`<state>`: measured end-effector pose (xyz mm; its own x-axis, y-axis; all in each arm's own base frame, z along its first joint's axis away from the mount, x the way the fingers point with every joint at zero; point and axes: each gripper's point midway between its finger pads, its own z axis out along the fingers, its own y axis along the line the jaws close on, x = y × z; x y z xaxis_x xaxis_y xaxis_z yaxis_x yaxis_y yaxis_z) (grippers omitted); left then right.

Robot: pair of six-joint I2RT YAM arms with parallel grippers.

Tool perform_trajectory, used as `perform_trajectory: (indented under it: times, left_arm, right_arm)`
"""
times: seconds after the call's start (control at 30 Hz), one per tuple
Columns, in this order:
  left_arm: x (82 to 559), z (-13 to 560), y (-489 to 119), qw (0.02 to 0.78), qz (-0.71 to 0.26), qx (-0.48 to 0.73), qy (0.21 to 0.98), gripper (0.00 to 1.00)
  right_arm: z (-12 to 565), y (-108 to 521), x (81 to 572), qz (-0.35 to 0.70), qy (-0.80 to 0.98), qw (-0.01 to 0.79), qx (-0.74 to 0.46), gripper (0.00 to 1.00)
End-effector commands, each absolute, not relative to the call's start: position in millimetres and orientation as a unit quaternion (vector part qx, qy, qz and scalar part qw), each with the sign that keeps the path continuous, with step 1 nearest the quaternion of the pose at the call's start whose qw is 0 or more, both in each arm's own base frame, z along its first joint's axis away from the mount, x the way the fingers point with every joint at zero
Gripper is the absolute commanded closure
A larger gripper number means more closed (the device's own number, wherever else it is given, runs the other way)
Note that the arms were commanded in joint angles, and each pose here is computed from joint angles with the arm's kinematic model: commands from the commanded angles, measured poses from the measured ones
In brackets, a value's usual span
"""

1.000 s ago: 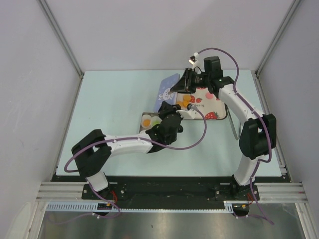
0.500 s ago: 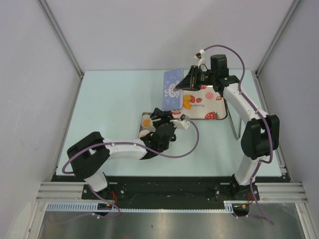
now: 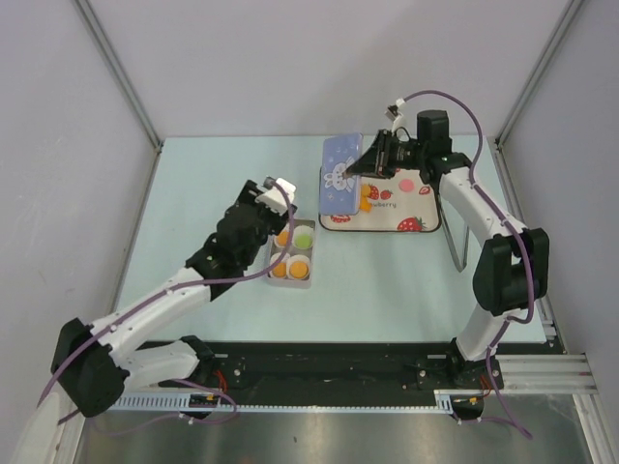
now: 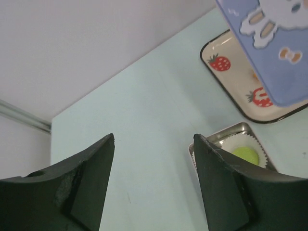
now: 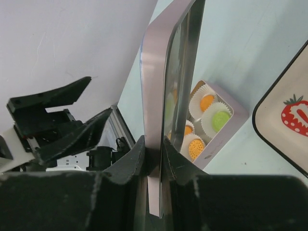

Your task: Pack the cookies

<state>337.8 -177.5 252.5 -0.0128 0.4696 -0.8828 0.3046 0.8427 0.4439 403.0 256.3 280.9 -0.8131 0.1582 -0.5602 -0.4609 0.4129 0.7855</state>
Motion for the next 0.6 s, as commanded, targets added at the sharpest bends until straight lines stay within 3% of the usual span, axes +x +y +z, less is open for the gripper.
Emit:
perform_trajectory:
  times: [0.0,0.33,0.57]
  left_arm:
    - [330,246,-184,0.623,-0.038,0.271,0.732,0.28]
    - [355,235,-162,0.606,-0.045,0.222,0.763,0.28]
    - [373,223,-131,0.588,-0.06,0.181,0.786,0.29]
  right_arm:
    - [302,269,389,0.564,0.757,0.301,-0.136,0.99]
    - [286,328,359,0.625,0.718,0.248,-0.178,1.0]
    - [259,350,372,0.641,0.713,0.242,-0.149,1.0]
